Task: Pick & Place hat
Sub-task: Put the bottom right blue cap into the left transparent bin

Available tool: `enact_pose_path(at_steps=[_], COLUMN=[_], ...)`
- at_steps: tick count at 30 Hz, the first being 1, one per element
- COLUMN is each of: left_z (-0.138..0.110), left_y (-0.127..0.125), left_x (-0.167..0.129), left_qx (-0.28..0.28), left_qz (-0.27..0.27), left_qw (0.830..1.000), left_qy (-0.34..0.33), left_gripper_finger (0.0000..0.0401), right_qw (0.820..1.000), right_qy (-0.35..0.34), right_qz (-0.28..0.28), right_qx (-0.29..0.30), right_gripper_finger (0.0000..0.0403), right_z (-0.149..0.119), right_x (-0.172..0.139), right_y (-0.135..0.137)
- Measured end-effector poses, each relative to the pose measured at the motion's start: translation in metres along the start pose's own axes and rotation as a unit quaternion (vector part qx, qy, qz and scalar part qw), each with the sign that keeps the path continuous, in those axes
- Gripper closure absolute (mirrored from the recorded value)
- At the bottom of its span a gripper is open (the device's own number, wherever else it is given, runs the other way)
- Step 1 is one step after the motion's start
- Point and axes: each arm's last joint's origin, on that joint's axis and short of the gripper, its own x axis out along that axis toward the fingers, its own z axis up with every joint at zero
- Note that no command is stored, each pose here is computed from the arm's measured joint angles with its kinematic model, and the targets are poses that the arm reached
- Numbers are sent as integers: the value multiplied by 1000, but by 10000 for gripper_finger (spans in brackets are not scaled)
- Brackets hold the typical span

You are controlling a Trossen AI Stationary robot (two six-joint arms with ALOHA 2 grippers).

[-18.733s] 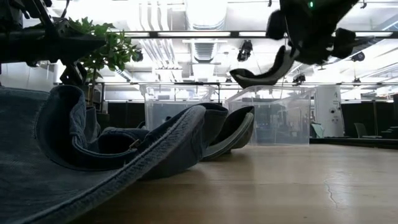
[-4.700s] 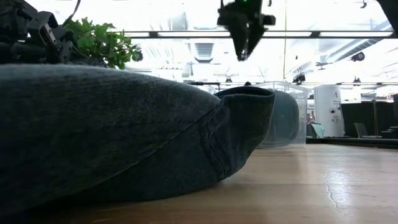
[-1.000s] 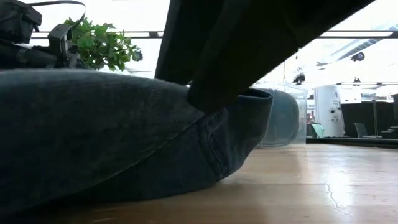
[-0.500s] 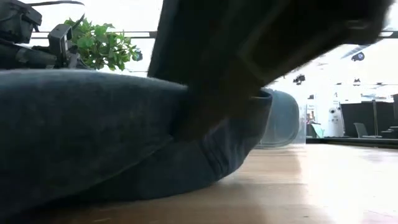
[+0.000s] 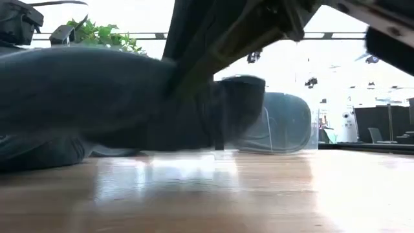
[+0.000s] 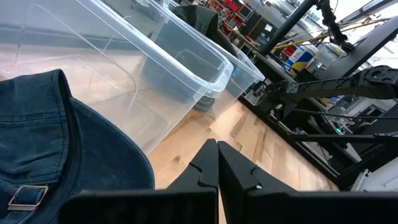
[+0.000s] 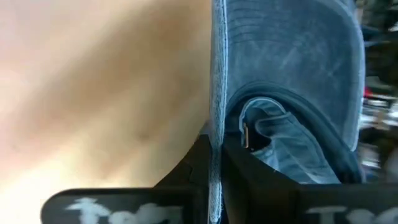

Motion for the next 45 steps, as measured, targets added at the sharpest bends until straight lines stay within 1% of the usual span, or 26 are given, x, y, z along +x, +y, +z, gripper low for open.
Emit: enact_pose_path(at_steps=[4, 8, 14, 17, 19, 21, 23, 26, 28, 32, 34, 36, 39, 41, 45], left_z=[0, 0, -1, -1, -1, 0, 3, 10, 18, 20, 21, 23, 24, 24, 25], left_y=[0, 0, -1, -2, -3, -3, -5, -12, -20, -22, -24, -27, -27, -27, -25], left_x=[0, 0, 0, 0, 0, 1, 0, -1, -3, -3, -4, -5, -5, -5, -4], left_qx=[-2, -2, -8, -10, -21, -40, -54, -45, -36, -28, -30, -29, -28, -27, -28], left_qz=[0, 0, -8, -25, -38, -39, -49, -80, -109, -125, -147, -165, -168, -162, -134], left_qw=[1000, 1000, 1000, 999, 999, 998, 997, 996, 993, 992, 989, 986, 985, 986, 990], left_qy=[0, 3, 8, 16, 24, 24, 10, 0, -2, 6, 8, 2, -4, -4, -26], left_gripper_finger=[401, 401, 401, 401, 401, 401, 401, 394, 380, 335, 314, 299, 292, 291, 291], right_qw=[998, 991, 973, 960, 954, 953, 951, 942, 936, 925, 928, 926, 919, 918, 917], right_qy=[21, 60, 144, 187, 207, 218, 227, 246, 257, 274, 275, 288, 314, 319, 327], right_qz=[-20, -39, -72, -86, -85, -82, -77, -60, -51, -32, -20, -24, -44, -40, -38], right_qx=[-50, -109, -166, -190, -198, -196, -194, -221, -236, -262, -250, -244, -236, -233, -226], right_gripper_finger=[390, 390, 391, 391, 391, 391, 391, 391, 391, 391, 391, 391, 391, 391, 391], right_z=[-1, -6, -23, -35, -42, -48, -53, -62, -69, -80, -86, -94, -104, -110, -117], right_x=[-10, -20, -36, -39, -39, -37, -31, -23, -17, -5, 0, 4, 10, 14, 20], right_y=[-5, -13, -35, -49, -58, -66, -73, -82, -89, -102, -110, -118, -130, -135, -142])
